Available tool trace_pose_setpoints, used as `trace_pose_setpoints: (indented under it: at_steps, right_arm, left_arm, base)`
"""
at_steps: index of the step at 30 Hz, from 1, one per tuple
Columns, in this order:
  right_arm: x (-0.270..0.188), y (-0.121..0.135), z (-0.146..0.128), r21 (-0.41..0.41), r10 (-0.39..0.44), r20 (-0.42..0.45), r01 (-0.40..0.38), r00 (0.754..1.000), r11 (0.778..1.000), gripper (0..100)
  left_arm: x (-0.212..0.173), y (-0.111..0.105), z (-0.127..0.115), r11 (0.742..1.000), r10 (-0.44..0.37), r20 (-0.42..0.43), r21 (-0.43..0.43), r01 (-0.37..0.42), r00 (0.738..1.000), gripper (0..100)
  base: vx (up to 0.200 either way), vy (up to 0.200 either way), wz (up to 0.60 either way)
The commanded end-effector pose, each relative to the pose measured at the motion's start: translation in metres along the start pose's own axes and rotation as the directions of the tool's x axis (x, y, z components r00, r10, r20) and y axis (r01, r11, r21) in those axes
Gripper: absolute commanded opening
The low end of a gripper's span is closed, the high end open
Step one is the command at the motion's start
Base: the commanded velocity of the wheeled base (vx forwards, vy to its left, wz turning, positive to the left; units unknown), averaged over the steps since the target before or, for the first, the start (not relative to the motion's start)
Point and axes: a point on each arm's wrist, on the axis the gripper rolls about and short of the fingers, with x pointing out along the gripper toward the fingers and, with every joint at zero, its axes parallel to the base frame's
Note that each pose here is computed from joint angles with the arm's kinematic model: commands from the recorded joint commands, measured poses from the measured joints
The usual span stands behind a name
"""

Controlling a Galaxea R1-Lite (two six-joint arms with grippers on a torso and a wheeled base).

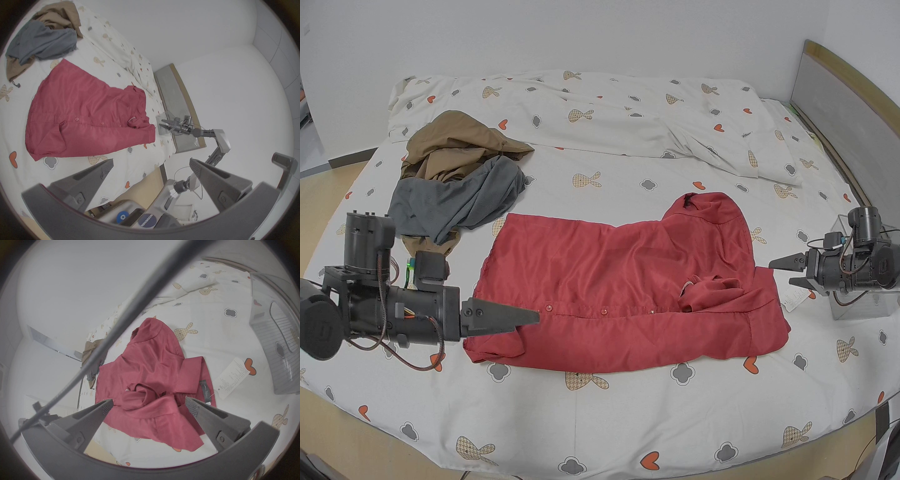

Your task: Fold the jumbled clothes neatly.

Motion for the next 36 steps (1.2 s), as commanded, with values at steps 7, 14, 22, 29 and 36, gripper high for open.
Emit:
trace_pose_setpoints:
  at_steps: [7, 14, 22, 29, 36]
  right_arm:
    - [-0.069, 0.052, -0.037, -0.119, 0.146, 0.075, -0.137, 0.986, 0.983, 100]
    - [-0.079, 0.058, -0.045, -0.135, 0.154, 0.088, -0.142, 0.984, 0.981, 100]
    - [-0.082, 0.06, -0.046, -0.14, 0.165, 0.089, -0.151, 0.982, 0.979, 100]
    - [-0.081, 0.06, -0.047, -0.142, 0.167, 0.085, -0.154, 0.982, 0.978, 100]
    - [-0.083, 0.062, -0.047, -0.147, 0.171, 0.09, -0.157, 0.981, 0.977, 100]
  left_arm:
    - [0.051, 0.136, -0.003, 0.939, 0.345, -0.118, 0.041, -0.342, 0.931, 100]
    - [0.069, 0.12, -0.003, 0.951, 0.306, -0.137, 0.089, -0.296, 0.942, 100]
    - [0.11, 0.112, 0.004, 0.96, 0.258, -0.168, 0.156, -0.233, 0.951, 100]
    - [0.129, 0.134, 0.007, 0.903, 0.414, -0.138, 0.189, -0.387, 0.9, 100]
    - [0.102, 0.144, 0.018, 0.857, 0.488, -0.081, 0.231, -0.46, 0.869, 100]
  base:
    - [0.0, 0.0, 0.0]
    - [0.0, 0.0, 0.0]
    - [0.0, 0.0, 0.0]
    - [0.0, 0.0, 0.0]
    - [0.0, 0.0, 0.0]
